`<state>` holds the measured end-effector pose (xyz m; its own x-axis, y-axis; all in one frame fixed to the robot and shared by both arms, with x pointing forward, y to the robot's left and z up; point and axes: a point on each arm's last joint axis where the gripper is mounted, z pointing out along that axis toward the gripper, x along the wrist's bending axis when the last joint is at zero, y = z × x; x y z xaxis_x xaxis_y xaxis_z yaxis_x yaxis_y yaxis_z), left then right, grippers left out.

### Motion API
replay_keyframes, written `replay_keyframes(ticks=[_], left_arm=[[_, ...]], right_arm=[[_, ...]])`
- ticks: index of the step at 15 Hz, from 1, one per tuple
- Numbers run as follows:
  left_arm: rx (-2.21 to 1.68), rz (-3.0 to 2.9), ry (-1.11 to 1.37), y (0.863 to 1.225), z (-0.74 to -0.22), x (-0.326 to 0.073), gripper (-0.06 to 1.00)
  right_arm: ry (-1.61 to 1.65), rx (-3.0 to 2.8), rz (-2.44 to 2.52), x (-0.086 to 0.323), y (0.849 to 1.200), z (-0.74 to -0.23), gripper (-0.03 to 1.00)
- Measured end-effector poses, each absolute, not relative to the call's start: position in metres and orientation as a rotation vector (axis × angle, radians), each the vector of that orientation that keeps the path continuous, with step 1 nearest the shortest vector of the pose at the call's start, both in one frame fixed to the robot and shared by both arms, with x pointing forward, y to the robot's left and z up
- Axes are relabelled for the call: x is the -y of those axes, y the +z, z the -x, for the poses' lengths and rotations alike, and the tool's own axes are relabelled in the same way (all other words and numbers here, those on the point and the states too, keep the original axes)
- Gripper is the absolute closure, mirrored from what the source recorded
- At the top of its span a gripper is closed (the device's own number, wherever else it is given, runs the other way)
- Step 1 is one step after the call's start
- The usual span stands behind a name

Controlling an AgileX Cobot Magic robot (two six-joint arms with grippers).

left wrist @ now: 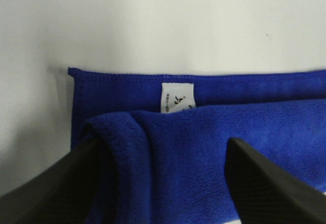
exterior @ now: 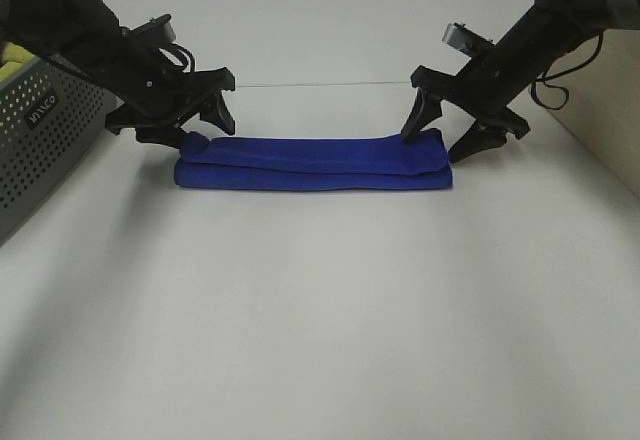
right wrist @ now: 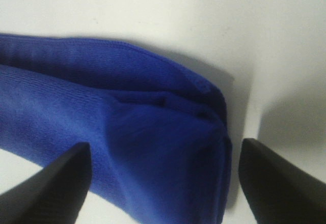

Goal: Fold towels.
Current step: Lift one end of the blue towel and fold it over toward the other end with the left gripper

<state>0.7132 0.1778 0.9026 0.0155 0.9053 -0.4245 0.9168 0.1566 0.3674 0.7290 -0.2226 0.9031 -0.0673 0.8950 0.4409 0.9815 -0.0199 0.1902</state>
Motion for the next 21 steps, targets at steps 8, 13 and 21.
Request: replay_keyframes(ticks=[8, 13, 21], left_arm=[[-1.936, -1.824, -0.033, 0.897, -0.706, -0.183, 0.23], [-1.970, -1.835, -0.060, 0.876, -0.706, -0.183, 0.23], [-1.986, -1.741, -0.091, 0.865, -0.711, -0.180, 0.78]], right_arm=[[-0.639, 2.127, 1.968, 0.226, 0.929, -0.721, 0.18], [-0.618, 2.135, 1.961, 0.226, 0.929, -0.720, 0.18], [-0.614, 2.140, 1.962, 0.227, 0.928, -0.720, 0.18]])
